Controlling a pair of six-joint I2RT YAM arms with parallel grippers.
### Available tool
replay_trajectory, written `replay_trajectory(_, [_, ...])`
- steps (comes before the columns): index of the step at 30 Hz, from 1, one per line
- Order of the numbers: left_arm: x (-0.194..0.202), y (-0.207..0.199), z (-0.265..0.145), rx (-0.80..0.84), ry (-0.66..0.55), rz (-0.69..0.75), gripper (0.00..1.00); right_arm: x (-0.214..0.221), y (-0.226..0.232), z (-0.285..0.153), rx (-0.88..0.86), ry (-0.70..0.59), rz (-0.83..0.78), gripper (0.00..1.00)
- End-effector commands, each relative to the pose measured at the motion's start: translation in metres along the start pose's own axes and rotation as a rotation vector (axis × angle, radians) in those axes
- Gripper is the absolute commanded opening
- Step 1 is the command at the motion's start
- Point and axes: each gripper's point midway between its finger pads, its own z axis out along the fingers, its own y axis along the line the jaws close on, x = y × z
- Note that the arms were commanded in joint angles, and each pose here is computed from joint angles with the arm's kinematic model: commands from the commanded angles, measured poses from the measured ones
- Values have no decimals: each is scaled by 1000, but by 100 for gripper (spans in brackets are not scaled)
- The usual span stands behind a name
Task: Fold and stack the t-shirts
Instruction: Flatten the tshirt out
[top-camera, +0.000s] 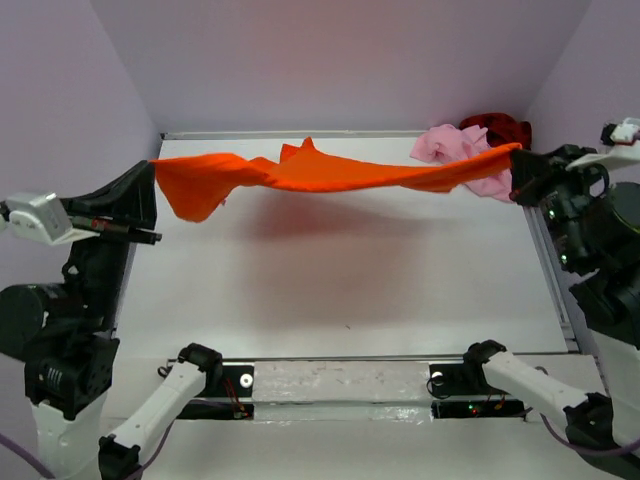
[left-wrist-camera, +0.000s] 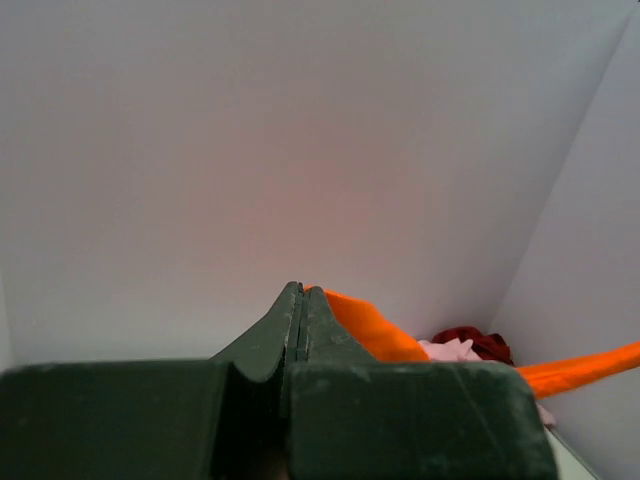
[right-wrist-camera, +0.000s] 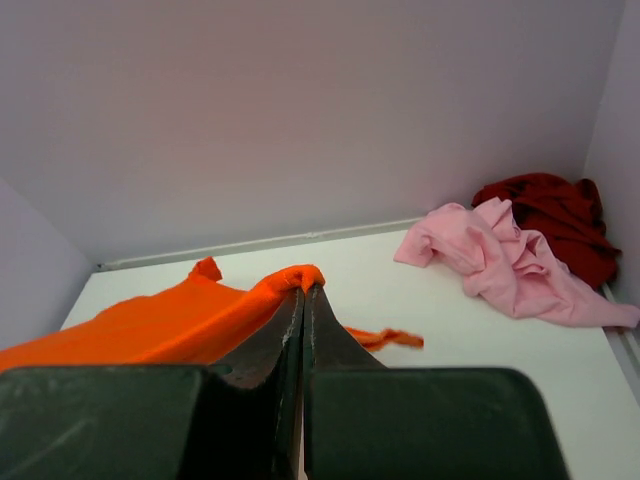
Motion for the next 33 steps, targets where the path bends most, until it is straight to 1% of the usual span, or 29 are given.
replay_trajectory(1, [8, -4, -15, 29, 47, -18, 0, -7, -7, -33, -26, 15, 24, 0])
replay_trajectory(3, [0, -9, -16, 49, 32, -36, 0, -15, 0, -39, -61, 15, 43, 0])
replay_trajectory(4, [-2, -12, -14, 60, 31, -49, 0, -30, 4, -45, -79, -6, 74, 0])
replay_trajectory(5, [-5, -16, -8, 73, 29, -55, 0, -27, 10, -40, -99, 16, 74, 0])
replay_trajectory(7, [-11, -19, -3, 79, 17, -66, 0, -36, 12, -36, -94, -3, 84, 0])
replay_trajectory(11, [-24, -21, 16, 68, 0, -53, 0, -36, 17, -14, -72, -3, 55, 0])
replay_trajectory(14, [-21, -15, 37, 28, 4, -31, 0, -31, 20, 14, -28, 16, 37, 0])
replay_trajectory(15, [-17, -13, 47, 13, 7, -28, 0, -25, 22, 31, -2, 32, 25, 0])
replay_trajectory(17, [-10, -10, 63, -8, 11, -15, 0, -22, 24, 50, 28, 32, 5, 0])
replay_trajectory(18, [-9, -9, 68, -12, 15, -5, 0, -29, 26, 56, 33, 18, 3, 0])
replay_trajectory(19, [-9, -8, 73, -21, 16, 1, 0, -17, 33, 78, 37, 44, -27, 0])
replay_trajectory(21, [-6, -7, 86, -29, 20, 15, 0, -11, 36, 98, 60, 59, -52, 0])
replay_trajectory(22, [-5, -6, 91, -37, 21, 21, 0, -16, 39, 105, 61, 48, -53, 0])
replay_trajectory(23, [-1, -6, 101, -47, 32, 27, 0, 1, 43, 127, 77, 84, -84, 0])
replay_trajectory(24, [0, -5, 106, -54, 37, 31, 0, 5, 46, 135, 76, 94, -89, 0])
replay_trajectory(25, [2, -4, 110, -60, 39, 33, 0, -2, 50, 140, 73, 78, -85, 0])
replay_trajectory(26, [6, -6, 116, -49, 47, 34, 0, 10, 54, 154, 74, 101, -95, 0])
replay_trajectory(29, [8, -7, 130, -50, 62, 40, 0, -4, 57, 159, 76, 71, -90, 0])
replay_trajectory(32, [-18, -13, 121, -28, 9, 29, 0, -24, 55, 145, 65, 28, -85, 0])
replay_trajectory(33, [-24, -12, 117, -31, -2, 25, 0, -40, 52, 131, 60, -6, -75, 0])
